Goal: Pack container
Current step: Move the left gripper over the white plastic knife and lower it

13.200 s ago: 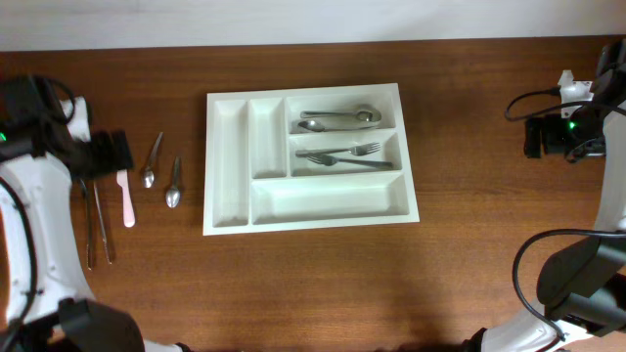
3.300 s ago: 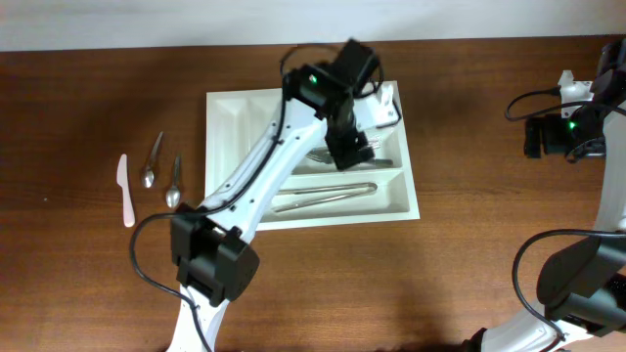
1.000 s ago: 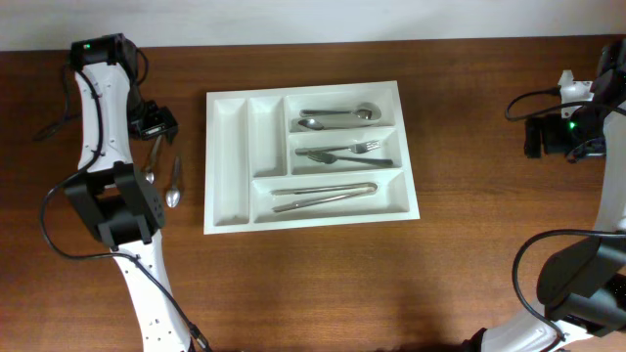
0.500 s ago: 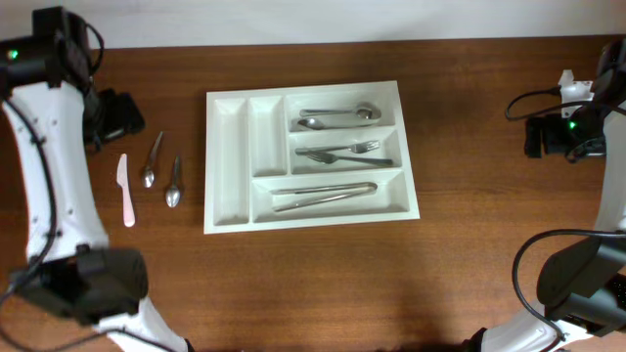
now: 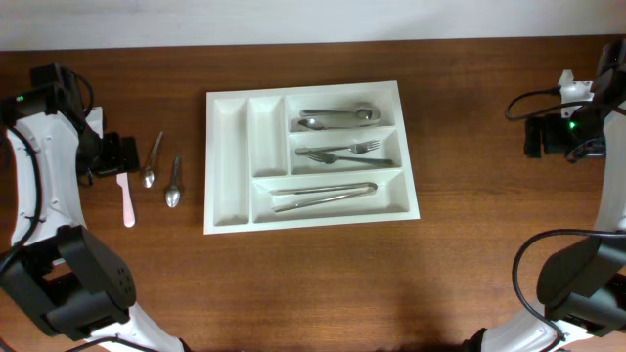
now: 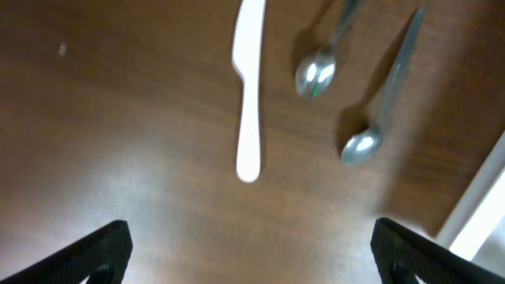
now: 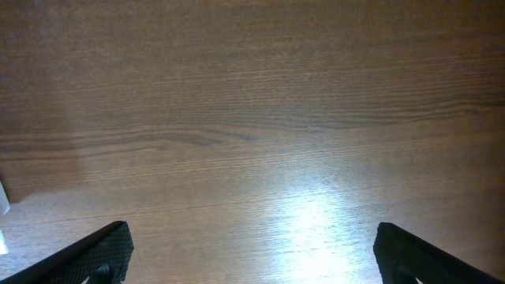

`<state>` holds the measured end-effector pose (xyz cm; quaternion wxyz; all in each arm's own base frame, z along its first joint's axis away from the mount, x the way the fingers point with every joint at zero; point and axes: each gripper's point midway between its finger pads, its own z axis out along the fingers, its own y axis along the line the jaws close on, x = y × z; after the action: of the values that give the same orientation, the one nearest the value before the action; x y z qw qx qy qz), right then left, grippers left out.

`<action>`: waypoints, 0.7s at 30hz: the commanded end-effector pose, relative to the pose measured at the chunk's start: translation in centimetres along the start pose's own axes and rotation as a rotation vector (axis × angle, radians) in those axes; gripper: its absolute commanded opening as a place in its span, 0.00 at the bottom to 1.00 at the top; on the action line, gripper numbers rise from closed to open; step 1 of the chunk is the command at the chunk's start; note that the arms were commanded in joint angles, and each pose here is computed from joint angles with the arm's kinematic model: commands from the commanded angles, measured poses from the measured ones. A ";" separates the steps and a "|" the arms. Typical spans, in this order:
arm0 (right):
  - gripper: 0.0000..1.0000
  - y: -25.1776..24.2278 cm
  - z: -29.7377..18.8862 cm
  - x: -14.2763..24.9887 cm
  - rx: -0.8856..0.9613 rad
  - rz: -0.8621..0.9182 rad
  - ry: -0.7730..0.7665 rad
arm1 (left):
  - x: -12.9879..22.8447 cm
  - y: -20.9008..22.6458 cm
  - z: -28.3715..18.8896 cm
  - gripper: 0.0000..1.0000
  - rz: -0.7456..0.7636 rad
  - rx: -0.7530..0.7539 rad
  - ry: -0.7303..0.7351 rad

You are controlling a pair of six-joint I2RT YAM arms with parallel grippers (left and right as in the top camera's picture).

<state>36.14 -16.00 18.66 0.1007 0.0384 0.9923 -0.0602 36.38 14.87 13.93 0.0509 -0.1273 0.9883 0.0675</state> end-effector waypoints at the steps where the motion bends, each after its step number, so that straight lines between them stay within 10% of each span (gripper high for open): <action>1: 0.99 -0.1 0.1 0.1 0.006 -0.006 0.007 | 0.2 -0.3 0.8 0.99 0.072 0.041 0.000; 21: 0.99 -0.1 0.1 0.1 0.006 -0.006 0.007 | 2.1 2.1 7.1 0.99 -0.186 -0.051 0.022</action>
<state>36.14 -16.00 18.66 0.1007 0.0386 0.9923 -0.0602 35.27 15.93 7.01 0.0466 -0.1593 0.9838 0.0673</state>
